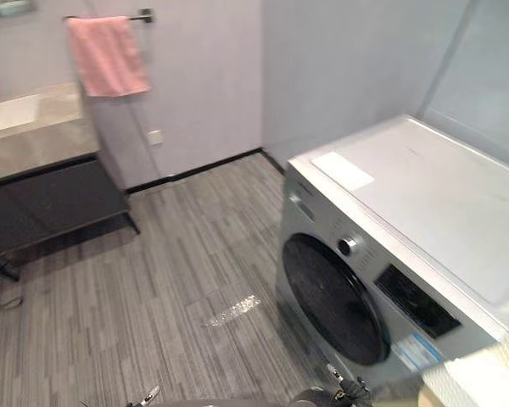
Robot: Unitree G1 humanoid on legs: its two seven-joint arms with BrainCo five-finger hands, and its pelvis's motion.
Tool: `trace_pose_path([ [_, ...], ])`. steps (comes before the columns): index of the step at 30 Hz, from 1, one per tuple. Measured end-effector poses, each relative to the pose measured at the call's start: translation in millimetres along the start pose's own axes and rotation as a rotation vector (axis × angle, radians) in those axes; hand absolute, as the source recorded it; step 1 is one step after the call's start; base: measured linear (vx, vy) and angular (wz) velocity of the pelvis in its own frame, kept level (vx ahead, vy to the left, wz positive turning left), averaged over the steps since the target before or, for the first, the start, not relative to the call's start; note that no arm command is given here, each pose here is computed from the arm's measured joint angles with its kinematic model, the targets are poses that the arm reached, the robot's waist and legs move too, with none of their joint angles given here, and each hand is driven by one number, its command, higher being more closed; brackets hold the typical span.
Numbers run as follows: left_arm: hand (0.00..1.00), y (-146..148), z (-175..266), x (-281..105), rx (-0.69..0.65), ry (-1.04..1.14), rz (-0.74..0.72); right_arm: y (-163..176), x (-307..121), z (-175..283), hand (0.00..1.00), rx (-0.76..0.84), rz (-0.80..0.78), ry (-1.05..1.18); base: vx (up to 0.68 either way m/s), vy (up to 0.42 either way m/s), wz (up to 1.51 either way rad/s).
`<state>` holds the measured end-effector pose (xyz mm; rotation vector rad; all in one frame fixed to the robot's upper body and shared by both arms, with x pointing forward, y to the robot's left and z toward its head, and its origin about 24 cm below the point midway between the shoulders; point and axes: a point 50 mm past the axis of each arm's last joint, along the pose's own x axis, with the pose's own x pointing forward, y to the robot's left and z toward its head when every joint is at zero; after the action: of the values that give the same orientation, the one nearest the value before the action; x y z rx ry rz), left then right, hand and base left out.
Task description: Pick up the laundry basket with both hands and put the clothes into the washing machine.
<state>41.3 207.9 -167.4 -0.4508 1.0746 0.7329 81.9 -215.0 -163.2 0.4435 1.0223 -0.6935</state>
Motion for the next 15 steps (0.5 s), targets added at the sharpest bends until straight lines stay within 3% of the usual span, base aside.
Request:
trace_pose_path([
  [8, 0.00, 6.4, 11.1, -0.2, -0.100, -0.058, 0.037, 15.6, -8.1, -24.0, 0.00, 0.042, 0.040, 0.043, 0.16, -0.206, 1.02],
  [15, 0.00, -23.6, 1.6, -2.0, -0.166, -0.029, -0.014, 5.8, -3.2, -4.7, 0.00, -0.088, 0.144, 0.033, 0.28, -0.209, 0.39],
])
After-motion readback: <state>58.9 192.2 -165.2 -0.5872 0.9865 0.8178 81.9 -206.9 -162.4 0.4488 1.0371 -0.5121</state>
